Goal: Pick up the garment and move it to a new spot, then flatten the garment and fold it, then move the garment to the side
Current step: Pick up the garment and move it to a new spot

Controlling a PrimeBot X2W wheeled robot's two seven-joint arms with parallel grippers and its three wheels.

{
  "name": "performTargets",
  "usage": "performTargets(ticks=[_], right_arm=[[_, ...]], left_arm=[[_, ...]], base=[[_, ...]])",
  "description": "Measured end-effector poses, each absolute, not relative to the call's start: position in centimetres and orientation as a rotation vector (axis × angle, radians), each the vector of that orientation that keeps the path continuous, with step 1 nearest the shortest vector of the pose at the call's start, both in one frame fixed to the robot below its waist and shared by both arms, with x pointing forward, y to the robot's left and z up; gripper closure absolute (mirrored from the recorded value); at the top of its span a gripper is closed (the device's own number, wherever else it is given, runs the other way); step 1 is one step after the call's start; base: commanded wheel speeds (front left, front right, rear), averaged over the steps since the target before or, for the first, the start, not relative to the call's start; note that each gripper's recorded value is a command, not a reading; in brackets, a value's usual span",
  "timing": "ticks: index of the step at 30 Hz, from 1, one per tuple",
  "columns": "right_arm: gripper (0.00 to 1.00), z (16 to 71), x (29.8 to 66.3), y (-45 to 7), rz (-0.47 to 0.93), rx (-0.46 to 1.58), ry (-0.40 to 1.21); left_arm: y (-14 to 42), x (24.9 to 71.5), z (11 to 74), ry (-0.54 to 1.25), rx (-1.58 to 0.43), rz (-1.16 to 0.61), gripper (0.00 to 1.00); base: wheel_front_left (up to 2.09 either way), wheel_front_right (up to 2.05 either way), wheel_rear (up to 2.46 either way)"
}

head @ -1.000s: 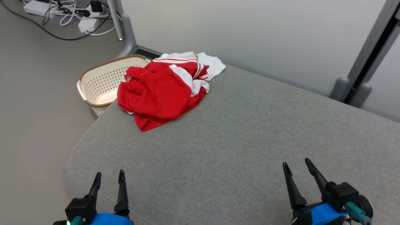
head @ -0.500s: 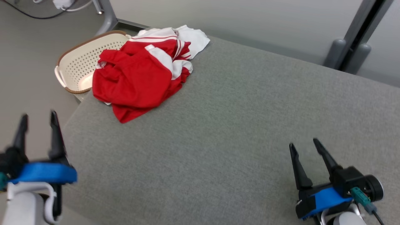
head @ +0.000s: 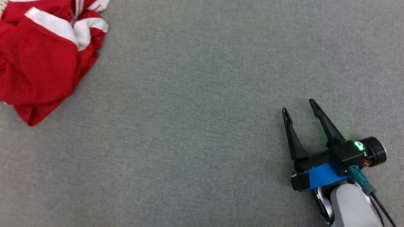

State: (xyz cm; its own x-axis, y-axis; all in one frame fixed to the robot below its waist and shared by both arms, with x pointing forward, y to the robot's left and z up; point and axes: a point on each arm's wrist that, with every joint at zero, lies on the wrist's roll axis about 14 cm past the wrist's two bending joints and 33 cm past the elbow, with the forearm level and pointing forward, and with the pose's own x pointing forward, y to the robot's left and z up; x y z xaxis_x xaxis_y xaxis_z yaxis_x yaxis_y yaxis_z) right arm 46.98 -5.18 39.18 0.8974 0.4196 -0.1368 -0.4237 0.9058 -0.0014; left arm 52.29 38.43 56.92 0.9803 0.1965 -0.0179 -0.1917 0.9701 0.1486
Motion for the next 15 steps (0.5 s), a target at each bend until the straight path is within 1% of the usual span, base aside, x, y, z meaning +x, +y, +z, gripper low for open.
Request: performTargets(ticks=[3, 7, 11, 15], right_arm=[[0.0, 38.3, 47.5, -6.4, 0.403, -0.031, 0.142], [0.0, 37.6, 48.0, -7.9, 0.362, -0.039, 0.143], [0.0, 37.0, 48.2, -8.4, 0.348, -0.036, 0.145], [0.0, 36.9, 48.3, -8.6, 0.342, -0.033, 0.144]], left_arm=[[38.2, 54.6, 52.2, 0.198, 0.157, 0.159, 0.0], [36.5, 56.5, 46.1, 0.386, 0.096, 0.109, 0.0], [35.3, 56.0, 40.6, 0.594, 0.024, 0.084, 0.0], [34.6, 55.4, 38.5, 0.707, -0.014, 0.062, 0.0]], base=[[0.0, 0.0, 0.0], [0.0, 0.0, 0.0], [0.0, 0.0, 0.0], [0.0, 0.0, 0.0]])
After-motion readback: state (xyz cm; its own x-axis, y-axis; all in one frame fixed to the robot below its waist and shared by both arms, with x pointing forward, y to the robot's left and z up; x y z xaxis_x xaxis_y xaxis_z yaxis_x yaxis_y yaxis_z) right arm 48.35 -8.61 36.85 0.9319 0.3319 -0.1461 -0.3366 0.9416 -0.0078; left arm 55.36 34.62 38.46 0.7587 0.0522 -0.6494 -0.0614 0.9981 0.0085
